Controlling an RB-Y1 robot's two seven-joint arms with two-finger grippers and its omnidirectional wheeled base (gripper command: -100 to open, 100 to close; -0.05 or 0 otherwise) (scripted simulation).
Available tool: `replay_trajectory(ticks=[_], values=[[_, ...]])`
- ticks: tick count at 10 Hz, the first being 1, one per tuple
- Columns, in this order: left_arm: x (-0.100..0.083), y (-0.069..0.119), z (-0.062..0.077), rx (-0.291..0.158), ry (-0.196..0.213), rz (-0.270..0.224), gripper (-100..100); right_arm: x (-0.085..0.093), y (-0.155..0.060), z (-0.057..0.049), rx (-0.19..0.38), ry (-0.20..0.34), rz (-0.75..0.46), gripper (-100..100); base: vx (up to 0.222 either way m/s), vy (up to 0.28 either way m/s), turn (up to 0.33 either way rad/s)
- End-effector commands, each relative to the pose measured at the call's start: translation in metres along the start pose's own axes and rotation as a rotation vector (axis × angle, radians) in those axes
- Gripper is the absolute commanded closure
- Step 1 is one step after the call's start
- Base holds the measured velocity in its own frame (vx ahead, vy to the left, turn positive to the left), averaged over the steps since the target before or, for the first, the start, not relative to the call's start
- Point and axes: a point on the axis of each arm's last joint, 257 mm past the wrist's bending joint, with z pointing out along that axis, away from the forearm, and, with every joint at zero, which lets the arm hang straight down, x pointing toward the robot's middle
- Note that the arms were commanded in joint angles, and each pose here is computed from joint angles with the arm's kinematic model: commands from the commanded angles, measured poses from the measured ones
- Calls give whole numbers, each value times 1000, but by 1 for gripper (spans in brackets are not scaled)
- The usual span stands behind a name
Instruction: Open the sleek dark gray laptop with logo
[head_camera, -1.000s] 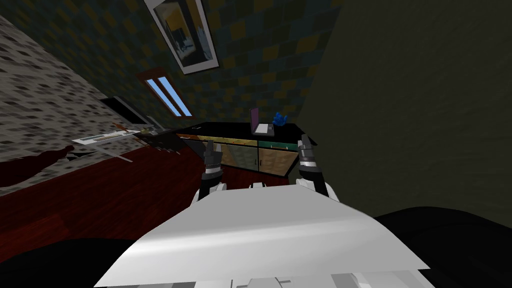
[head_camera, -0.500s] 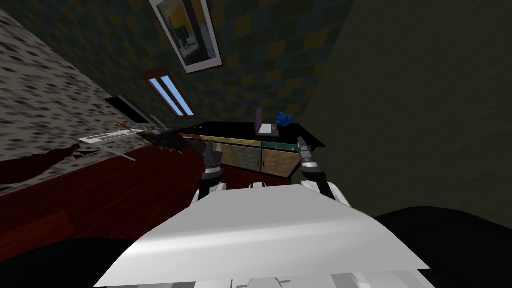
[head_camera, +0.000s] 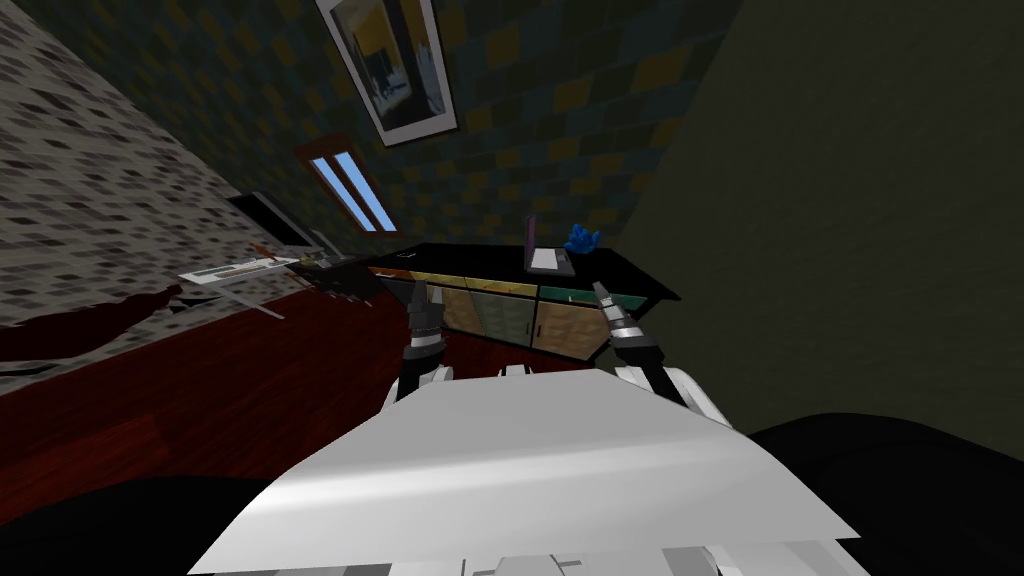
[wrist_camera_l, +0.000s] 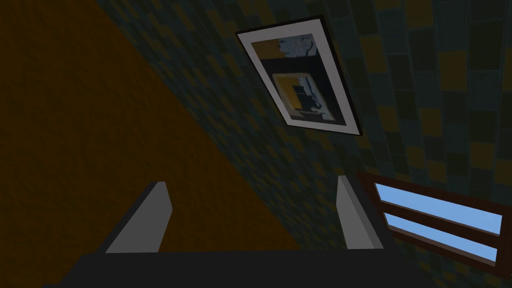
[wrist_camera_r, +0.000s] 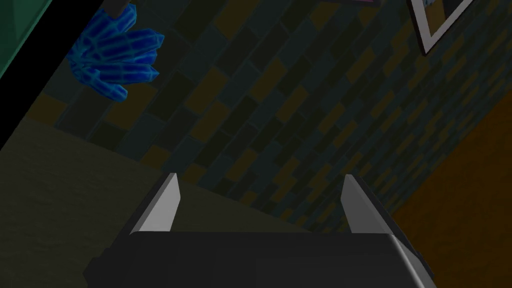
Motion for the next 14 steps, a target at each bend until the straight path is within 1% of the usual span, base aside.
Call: replay_trajectory(ticks=[1, 5, 8, 11, 14], values=[[0, 0, 0, 0, 0, 0, 0, -2, -28, -6, 64, 52, -132, -100, 101, 151, 65], [0, 0, 0, 0, 0, 0, 0, -11, -73, -21, 164, 132, -348, -100, 112, 172, 61], [0, 0, 0, 0, 0, 0, 0, -26, -108, -33, 239, 195, -523, -100, 120, 166, 62], [0, 0, 0, 0, 0, 0, 0, -47, -143, -45, 311, 261, -707, -100, 118, 190, 68], [0, 0, 0, 0, 0, 0, 0, -75, -173, -55, 375, 324, -896, -100, 126, 194, 57]])
